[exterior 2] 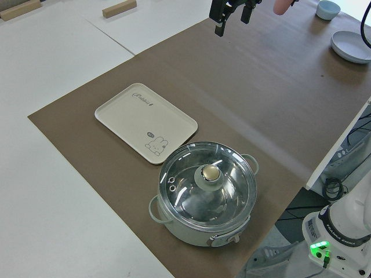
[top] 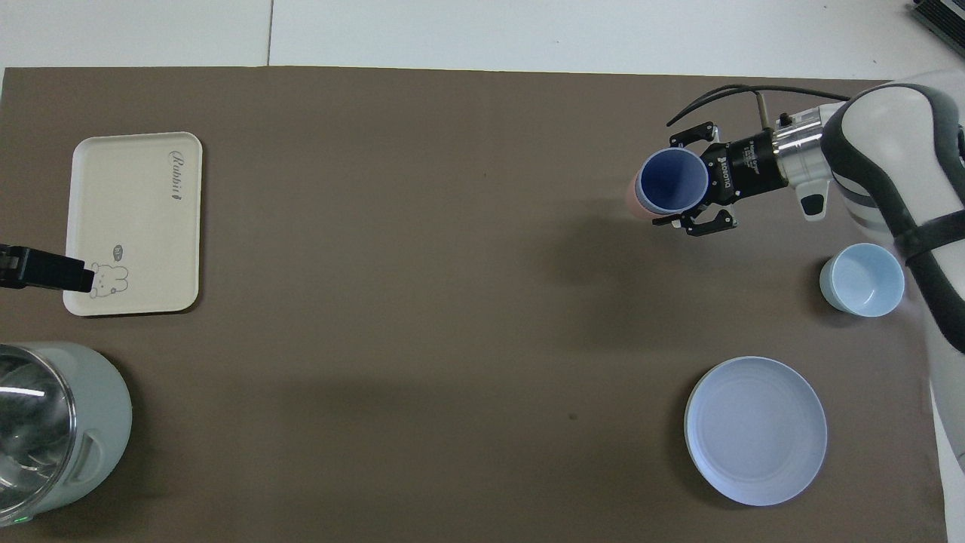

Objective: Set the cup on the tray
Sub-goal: 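Lift the cups with the right gripper while the left gripper reaches in, then grasp the blue cup with the left gripper and pull it from the pink cup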

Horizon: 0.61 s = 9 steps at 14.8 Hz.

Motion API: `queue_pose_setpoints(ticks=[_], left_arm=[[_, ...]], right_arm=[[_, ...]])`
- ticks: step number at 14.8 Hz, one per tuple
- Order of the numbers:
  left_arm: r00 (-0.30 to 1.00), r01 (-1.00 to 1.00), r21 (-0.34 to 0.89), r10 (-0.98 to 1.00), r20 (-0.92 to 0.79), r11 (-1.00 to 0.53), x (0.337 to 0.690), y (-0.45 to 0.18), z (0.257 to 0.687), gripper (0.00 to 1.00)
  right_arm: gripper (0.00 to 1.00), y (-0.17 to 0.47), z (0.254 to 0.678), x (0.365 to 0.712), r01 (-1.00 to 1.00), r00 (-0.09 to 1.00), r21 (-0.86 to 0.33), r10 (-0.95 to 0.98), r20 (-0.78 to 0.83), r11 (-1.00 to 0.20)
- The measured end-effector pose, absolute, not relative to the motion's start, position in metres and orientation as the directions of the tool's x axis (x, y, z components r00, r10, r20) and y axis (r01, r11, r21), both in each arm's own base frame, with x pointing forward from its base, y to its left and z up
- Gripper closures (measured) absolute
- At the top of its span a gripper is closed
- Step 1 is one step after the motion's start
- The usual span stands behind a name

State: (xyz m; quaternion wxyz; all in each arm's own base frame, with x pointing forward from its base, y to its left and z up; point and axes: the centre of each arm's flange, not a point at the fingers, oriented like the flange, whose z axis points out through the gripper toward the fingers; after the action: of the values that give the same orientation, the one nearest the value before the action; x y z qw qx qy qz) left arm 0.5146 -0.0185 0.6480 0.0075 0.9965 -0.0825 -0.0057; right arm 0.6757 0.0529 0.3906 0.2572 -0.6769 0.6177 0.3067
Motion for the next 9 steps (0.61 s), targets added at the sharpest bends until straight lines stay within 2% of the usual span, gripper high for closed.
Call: queue_pose_setpoints(ticks=[4,7,9], left_arm=[[0.98,-0.199,0.017,-0.199,-0.029,-0.98,0.51,-0.054,0.647,0.0],[0.985,-0.172,0.01,-0.172,-0.018,-0.985,0.495,-0.14,0.647,0.0],[0.997,-0.038,0.046,-0.035,0.062,-0.998,0.485,-0.199,0.647,0.0]], right_arm=[[0.19,0.113,0.438,0.658,-0.991,-0.015,0.106,-0.741,-0.671,-0.076],[0.19,0.159,0.468,0.641,-0.988,-0.044,0.14,-0.77,-0.636,-0.059],[0.19,0.184,0.481,0.633,-0.988,-0.047,0.146,-0.776,-0.63,-0.059]])
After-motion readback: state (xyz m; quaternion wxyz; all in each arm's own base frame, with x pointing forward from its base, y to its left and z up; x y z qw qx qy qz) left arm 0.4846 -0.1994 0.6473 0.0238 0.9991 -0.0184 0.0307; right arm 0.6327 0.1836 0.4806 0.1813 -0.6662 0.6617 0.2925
